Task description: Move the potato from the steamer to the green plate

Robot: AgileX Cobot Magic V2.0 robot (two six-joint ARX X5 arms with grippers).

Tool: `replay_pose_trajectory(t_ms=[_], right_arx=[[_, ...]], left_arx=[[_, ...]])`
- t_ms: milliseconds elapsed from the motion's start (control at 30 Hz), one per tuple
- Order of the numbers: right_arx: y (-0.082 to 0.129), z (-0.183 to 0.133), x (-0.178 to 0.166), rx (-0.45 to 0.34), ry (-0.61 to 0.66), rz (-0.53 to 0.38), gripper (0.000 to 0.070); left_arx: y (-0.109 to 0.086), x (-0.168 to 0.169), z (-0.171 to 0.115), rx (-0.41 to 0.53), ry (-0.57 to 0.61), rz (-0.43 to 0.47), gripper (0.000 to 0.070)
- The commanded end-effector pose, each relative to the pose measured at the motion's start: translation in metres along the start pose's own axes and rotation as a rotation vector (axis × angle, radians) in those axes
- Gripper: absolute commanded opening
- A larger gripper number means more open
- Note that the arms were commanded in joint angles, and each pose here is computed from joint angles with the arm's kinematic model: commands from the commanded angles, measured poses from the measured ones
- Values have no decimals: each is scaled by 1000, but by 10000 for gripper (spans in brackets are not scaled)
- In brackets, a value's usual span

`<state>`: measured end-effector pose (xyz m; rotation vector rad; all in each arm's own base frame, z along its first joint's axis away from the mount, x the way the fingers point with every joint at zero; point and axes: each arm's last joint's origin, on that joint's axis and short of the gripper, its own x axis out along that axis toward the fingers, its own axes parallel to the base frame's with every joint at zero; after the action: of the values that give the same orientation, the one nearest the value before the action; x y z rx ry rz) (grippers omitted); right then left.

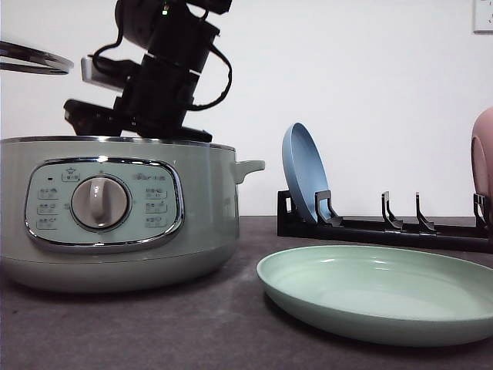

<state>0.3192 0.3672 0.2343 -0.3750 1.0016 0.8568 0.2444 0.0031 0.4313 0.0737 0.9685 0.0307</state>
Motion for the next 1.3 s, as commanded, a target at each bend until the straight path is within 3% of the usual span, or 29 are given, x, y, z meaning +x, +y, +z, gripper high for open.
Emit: replay_pose_trajectory(t_ms=[0, 100, 267, 467, 633, 833, 1033, 1267], right_arx=[[4, 1, 11, 1, 13, 4, 541], [4, -1, 15, 2, 24, 3, 521], [4, 0, 15, 2, 21, 5, 323], [4, 3, 6, 4, 18, 4, 196], [5, 18, -26, -2, -55, 3, 191], [9, 33, -87, -24, -124, 1, 191], [6, 27, -152, -22, -169, -15, 169], [-18, 7, -217, 33, -190, -64, 165]], left_arx=[[1, -12, 4, 1, -67, 8, 0], [1, -12, 4, 1, -68, 9, 0], [1, -12, 4, 1, -69, 9, 0], [1, -12, 4, 1, -70, 9, 0], [1, -12, 4, 1, -70, 8, 0], [0, -12, 4, 2, -73, -11, 0], [0, -12, 5, 3, -78, -33, 0], [-4, -12, 5, 12, -81, -95, 0]])
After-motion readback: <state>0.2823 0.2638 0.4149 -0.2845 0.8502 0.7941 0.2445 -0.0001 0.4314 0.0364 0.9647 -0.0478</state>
